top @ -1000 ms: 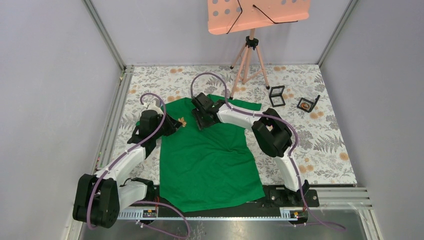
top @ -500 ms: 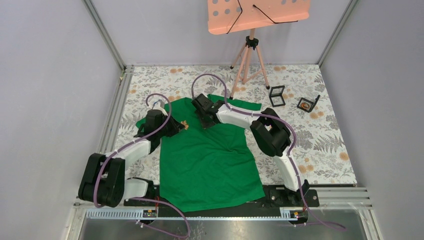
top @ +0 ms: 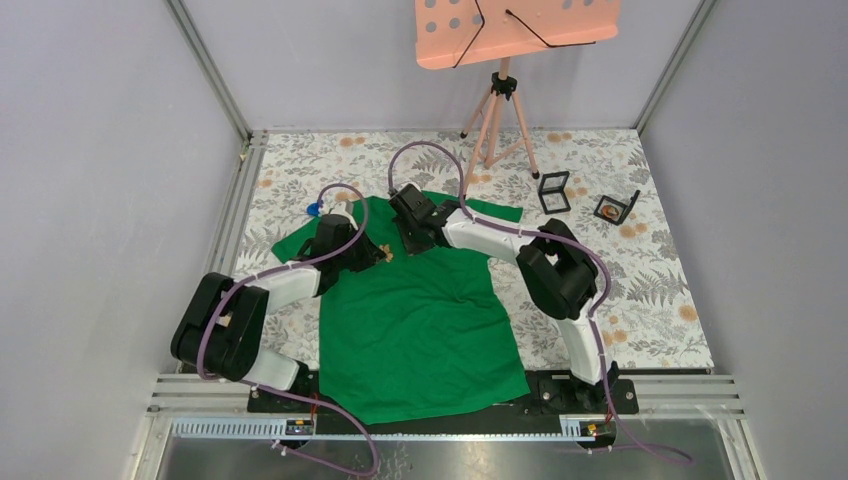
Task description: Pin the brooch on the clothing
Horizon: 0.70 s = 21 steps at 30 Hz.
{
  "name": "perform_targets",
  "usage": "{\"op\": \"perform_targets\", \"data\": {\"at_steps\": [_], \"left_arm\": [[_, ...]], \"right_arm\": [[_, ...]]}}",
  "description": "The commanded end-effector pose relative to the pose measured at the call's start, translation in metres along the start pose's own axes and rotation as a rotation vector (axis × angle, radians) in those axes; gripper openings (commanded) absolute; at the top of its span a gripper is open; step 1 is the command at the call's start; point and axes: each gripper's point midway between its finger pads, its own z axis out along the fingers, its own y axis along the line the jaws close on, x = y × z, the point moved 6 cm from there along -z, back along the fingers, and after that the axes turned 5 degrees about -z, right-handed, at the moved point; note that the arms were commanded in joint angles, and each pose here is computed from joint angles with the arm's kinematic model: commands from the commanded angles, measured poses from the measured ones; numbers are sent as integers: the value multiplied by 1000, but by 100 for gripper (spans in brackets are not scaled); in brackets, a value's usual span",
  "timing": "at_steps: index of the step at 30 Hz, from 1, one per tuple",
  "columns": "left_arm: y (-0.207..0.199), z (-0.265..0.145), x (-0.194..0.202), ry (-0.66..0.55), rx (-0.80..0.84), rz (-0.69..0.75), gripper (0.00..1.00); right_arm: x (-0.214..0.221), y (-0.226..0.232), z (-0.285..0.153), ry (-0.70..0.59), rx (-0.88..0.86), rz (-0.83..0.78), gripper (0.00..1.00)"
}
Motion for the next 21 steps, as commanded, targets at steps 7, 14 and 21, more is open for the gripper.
{"op": "perform_targets", "data": {"at_steps": [7, 14, 21], "left_arm": [[-23, 18, -18, -70, 25, 24, 0], [-25, 23, -17, -54, 28, 27, 0], [-24, 28, -14, -32, 20, 35, 0]], "right_arm": [[-26, 9, -42, -134, -126, 51, 0], [-24, 20, -43, -128, -225, 41, 0], [-21, 25, -43, -130, -280, 35, 0]]}}
